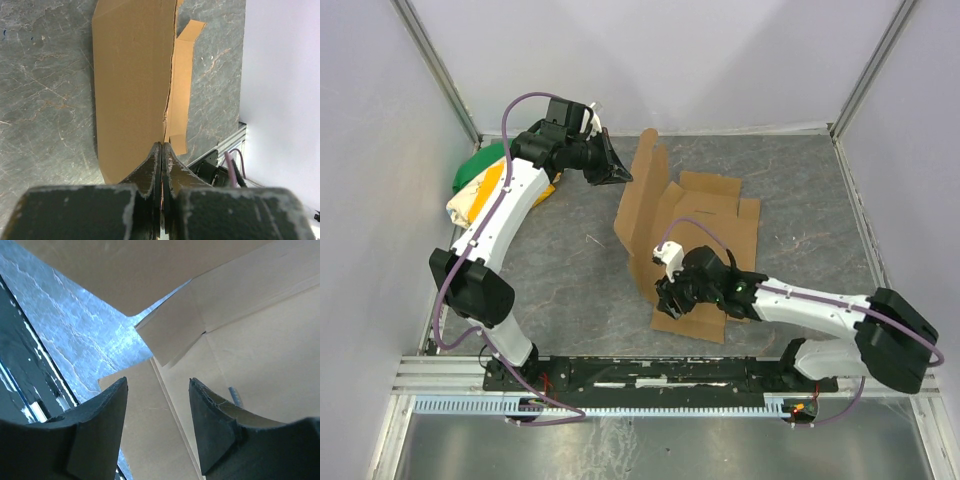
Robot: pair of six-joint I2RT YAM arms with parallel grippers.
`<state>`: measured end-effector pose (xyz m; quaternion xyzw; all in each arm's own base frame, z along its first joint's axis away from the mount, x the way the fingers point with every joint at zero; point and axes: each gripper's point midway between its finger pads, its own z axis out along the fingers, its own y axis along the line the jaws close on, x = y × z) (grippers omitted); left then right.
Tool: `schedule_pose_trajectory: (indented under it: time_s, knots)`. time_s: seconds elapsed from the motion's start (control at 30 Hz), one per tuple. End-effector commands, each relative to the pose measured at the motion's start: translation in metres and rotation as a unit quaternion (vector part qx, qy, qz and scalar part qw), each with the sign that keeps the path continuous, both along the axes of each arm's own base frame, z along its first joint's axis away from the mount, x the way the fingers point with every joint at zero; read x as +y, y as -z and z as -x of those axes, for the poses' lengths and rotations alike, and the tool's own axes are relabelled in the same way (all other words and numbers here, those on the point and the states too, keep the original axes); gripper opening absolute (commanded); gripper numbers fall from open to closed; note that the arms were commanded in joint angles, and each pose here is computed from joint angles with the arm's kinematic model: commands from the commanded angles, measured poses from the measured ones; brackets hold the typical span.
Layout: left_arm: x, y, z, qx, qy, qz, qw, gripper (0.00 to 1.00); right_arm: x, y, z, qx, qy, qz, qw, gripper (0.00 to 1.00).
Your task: Fold the paper box
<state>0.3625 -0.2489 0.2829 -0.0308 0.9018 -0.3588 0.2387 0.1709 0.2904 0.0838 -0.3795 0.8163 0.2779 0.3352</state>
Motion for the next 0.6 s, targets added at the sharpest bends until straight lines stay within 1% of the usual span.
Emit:
schedule_pose_trajectory:
  time_s: [0.0, 0.17, 0.27, 0.4, 0.57]
  knots:
    - [-0.009, -0.027, 0.0, -0.021, 0.012, 0.039, 0.999, 0.03, 0.027, -0.007, -0.002, -0.019, -0.052, -0.014, 0.998, 0.61]
    - [-0.01, -0.027, -0.001, -0.02, 0.012, 0.04, 0.999, 0.03, 0.041, 0.004, -0.005, -0.028, -0.054, -0.008, 0.998, 0.61]
    - [-0.009, -0.027, 0.0, -0.019, 0.011, 0.04, 0.999, 0.03, 0.044, 0.002, -0.018, -0.049, -0.027, -0.017, 0.998, 0.6]
    - [-0.009, -0.027, 0.001, -0.018, 0.012, 0.04, 0.999, 0.03, 0.038, 0.006, -0.038, -0.078, 0.026, -0.007, 0.997, 0.58]
    - [-0.009, -0.028, 0.004, -0.018, 0.014, 0.041, 0.999, 0.03, 0.026, 0.015, -0.058, -0.103, 0.083, 0.017, 0.991, 0.51]
